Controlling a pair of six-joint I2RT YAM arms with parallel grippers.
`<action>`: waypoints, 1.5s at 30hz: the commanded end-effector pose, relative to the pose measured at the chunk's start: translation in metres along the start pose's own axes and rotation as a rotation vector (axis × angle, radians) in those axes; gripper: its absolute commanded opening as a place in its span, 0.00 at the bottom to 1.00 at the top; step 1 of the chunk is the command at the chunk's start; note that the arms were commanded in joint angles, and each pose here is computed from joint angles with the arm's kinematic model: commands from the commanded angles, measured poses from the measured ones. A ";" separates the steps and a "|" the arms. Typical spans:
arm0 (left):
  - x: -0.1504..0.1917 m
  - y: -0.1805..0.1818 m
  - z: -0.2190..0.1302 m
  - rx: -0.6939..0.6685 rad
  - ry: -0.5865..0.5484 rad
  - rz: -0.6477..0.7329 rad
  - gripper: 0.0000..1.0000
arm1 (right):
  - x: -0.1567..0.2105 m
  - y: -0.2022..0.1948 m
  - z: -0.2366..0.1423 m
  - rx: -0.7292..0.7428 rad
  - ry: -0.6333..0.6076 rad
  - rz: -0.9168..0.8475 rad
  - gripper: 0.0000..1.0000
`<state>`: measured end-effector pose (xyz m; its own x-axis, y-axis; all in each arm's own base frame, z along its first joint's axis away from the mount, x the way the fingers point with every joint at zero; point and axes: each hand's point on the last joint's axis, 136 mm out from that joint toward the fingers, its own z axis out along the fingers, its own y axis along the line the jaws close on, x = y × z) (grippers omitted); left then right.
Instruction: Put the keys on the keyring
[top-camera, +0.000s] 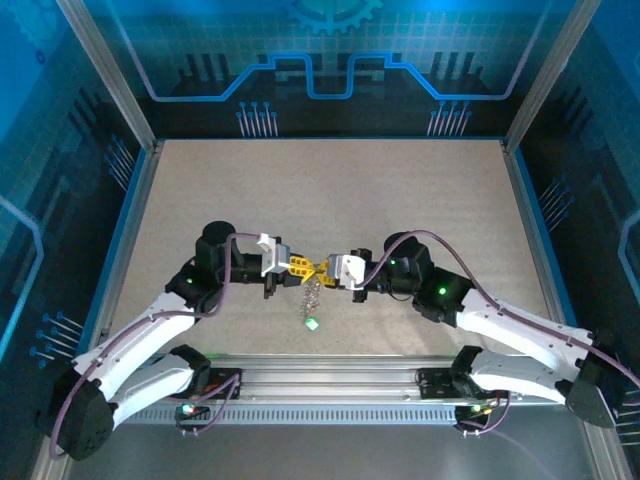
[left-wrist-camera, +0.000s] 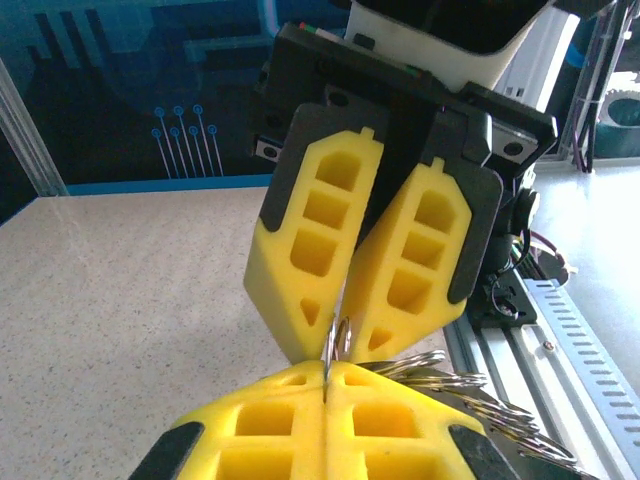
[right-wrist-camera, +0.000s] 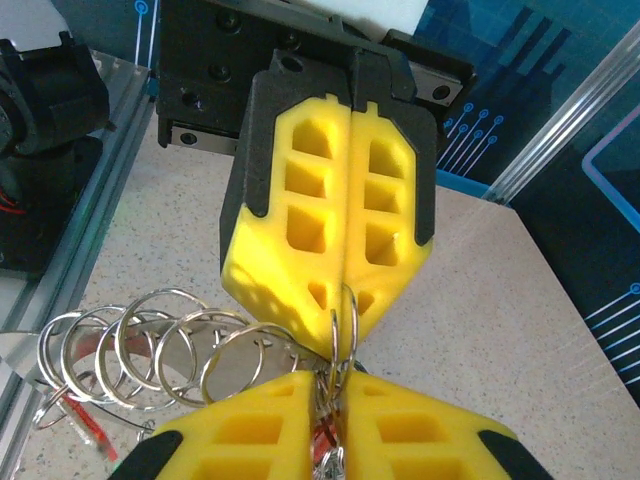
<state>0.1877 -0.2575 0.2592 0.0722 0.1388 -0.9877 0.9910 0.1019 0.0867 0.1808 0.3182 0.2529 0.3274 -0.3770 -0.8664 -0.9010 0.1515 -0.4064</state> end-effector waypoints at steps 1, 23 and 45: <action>-0.021 -0.006 0.000 0.037 -0.076 0.070 0.00 | -0.001 0.010 0.007 -0.035 -0.019 0.026 0.17; 0.006 -0.005 -0.003 0.012 0.150 0.069 0.21 | 0.001 -0.003 -0.004 -0.078 0.180 0.021 0.00; 0.016 -0.002 0.005 0.023 0.227 0.048 0.18 | 0.002 -0.002 0.006 -0.096 0.196 0.047 0.00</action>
<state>0.1908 -0.2567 0.2361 0.0692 0.3614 -0.9298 0.9892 0.0960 0.1109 0.1868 0.3131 0.2266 0.1942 -0.5917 -0.7824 -0.9479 0.0922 -0.3050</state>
